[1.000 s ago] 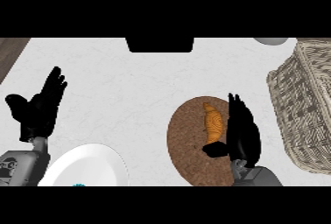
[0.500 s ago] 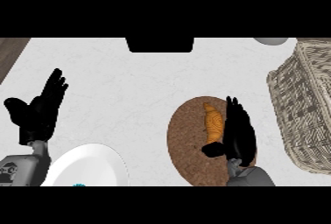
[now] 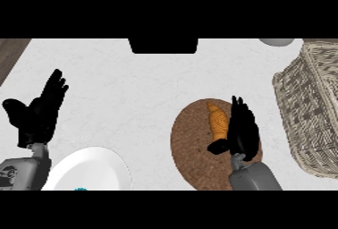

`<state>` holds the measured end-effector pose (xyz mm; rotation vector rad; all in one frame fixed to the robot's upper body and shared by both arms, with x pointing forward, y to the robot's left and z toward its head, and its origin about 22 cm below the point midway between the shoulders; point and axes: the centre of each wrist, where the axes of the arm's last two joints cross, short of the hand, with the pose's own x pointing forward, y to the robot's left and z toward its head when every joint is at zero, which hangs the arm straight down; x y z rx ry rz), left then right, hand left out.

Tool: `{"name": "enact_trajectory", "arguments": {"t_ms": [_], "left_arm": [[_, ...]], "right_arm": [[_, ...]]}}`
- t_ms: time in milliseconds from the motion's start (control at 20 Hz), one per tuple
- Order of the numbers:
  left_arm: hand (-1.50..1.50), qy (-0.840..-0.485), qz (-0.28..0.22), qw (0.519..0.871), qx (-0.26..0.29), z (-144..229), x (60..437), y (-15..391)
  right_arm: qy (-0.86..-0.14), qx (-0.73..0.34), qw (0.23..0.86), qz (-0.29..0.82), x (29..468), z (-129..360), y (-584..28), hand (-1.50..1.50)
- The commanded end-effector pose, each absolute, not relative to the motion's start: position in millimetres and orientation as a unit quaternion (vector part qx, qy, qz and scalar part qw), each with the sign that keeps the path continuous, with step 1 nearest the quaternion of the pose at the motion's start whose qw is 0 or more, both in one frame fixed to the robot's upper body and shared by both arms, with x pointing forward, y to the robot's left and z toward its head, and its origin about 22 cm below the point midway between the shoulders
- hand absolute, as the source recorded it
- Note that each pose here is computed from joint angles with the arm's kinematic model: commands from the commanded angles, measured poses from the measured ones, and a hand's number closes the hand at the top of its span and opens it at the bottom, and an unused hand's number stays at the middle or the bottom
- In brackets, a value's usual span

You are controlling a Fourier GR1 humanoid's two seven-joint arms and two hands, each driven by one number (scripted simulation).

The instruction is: Pick the croissant from the placemat and place it in the basket

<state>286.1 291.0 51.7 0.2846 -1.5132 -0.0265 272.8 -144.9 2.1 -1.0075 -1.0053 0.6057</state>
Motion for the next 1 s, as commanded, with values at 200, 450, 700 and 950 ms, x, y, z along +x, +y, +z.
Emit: {"name": "enact_trajectory", "arguments": {"t_ms": [200,450,700,950], "left_arm": [[0.0,-0.686,-0.016,0.714,0.136,44.8,276.9,300.0],[0.0,-0.688,-0.001,0.714,0.129,65.4,288.4,284.4],[0.0,-0.682,-0.019,0.719,0.135,52.5,288.8,277.4],[0.0,-0.682,-0.015,0.719,0.134,42.1,286.0,285.8]], "right_arm": [[-0.438,-0.459,0.718,0.286,275.9,-7.5,-136.4,-1.5],[-0.428,-0.454,0.726,0.289,295.5,-20.3,-151.4,-1.5],[-0.421,-0.419,0.74,0.316,292.5,-29.6,-150.3,-1.5],[-0.414,-0.409,0.715,0.386,289.8,-32.5,-147.9,1.5]]}}
